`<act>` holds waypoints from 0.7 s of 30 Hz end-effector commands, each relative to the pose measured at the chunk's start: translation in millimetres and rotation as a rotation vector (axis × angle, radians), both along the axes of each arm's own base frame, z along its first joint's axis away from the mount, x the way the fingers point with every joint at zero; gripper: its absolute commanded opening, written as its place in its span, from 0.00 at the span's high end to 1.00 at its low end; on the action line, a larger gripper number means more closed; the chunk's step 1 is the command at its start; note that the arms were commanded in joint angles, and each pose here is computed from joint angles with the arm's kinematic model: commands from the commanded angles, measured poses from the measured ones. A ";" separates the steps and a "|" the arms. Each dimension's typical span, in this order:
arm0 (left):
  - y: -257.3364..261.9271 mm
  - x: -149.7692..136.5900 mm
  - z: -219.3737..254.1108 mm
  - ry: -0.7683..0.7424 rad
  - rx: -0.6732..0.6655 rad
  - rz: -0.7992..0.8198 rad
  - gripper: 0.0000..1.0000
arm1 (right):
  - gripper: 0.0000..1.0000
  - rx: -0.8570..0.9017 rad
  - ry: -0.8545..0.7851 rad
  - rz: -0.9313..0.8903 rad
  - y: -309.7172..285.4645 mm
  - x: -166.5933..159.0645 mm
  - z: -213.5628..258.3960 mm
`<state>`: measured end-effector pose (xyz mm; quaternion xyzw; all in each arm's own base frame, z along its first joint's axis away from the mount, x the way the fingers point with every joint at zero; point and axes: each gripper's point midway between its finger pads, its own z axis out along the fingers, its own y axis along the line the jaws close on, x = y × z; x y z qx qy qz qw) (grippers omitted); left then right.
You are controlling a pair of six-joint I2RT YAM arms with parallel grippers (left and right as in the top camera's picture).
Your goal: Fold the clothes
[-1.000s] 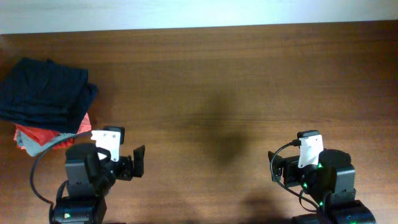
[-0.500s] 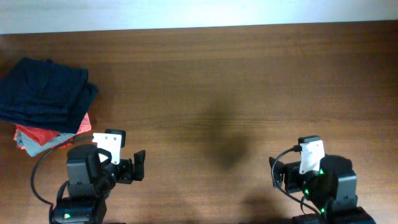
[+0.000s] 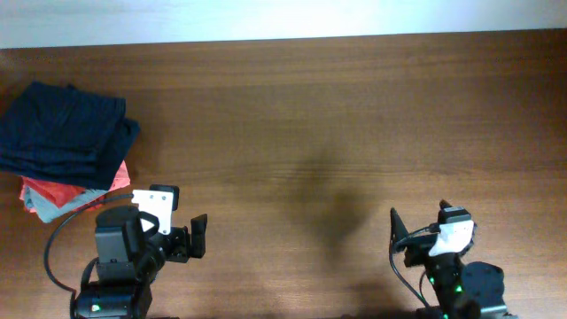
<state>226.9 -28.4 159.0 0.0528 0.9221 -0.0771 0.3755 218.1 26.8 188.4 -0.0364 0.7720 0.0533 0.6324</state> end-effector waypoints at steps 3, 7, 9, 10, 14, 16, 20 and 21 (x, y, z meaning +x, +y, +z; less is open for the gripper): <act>-1.3 -0.6 -0.2 -0.002 -0.010 -0.001 0.01 | 0.01 -0.030 -0.126 -0.031 -5.1 18.7 -4.6; -1.2 -0.6 -0.2 -0.002 -0.010 0.000 0.01 | 0.01 -0.066 -0.264 -0.030 -4.3 27.5 0.3; -1.3 -0.7 -0.4 -0.002 -0.010 -0.001 0.01 | 0.02 -0.082 -0.247 -0.028 -4.3 27.5 -3.6; -1.3 -0.6 -0.2 -0.002 -0.010 -0.001 0.01 | 0.02 -0.082 -0.232 -0.026 -4.0 27.6 -7.1; -1.2 -0.6 -0.2 -0.002 -0.010 0.000 0.01 | 0.02 -0.090 -0.133 -0.008 -1.8 26.8 -31.7; -1.2 -0.6 -0.2 -0.002 -0.010 0.000 0.01 | 0.01 -0.091 -0.129 -0.010 -2.3 27.1 -32.8; -1.3 -0.6 -0.2 -0.002 -0.010 -0.001 0.01 | 0.01 -0.091 -0.127 -0.011 -2.4 27.1 -33.1; -1.3 -0.6 -0.2 -0.002 -0.010 -0.001 0.01 | 0.01 -0.091 -0.126 -0.011 -2.4 27.1 -33.3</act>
